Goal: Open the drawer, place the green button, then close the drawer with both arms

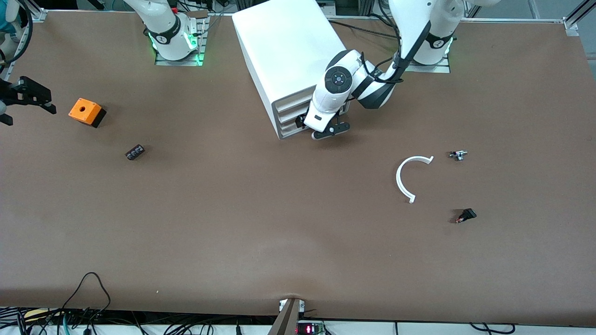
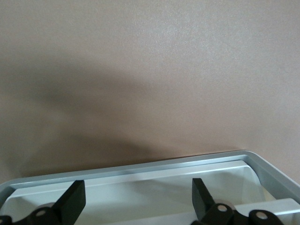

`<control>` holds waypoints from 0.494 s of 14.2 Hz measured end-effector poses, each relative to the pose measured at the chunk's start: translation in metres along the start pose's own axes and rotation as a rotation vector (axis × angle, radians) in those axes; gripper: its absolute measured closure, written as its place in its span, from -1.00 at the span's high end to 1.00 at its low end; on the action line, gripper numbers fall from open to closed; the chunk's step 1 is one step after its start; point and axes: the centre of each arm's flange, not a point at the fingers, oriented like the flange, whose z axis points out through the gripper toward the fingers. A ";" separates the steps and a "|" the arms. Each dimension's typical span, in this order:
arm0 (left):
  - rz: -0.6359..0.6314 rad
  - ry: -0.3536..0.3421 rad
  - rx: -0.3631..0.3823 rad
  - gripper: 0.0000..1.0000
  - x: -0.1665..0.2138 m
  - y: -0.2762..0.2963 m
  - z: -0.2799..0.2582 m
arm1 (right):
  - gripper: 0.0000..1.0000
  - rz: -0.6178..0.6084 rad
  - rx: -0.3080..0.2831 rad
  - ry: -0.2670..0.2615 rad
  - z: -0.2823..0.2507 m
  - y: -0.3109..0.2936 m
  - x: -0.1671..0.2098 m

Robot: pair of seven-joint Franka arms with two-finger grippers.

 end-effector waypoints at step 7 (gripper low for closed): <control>-0.013 0.004 -0.010 1.00 0.008 -0.001 -0.005 | 1.00 0.009 0.003 -0.005 -0.001 0.002 -0.004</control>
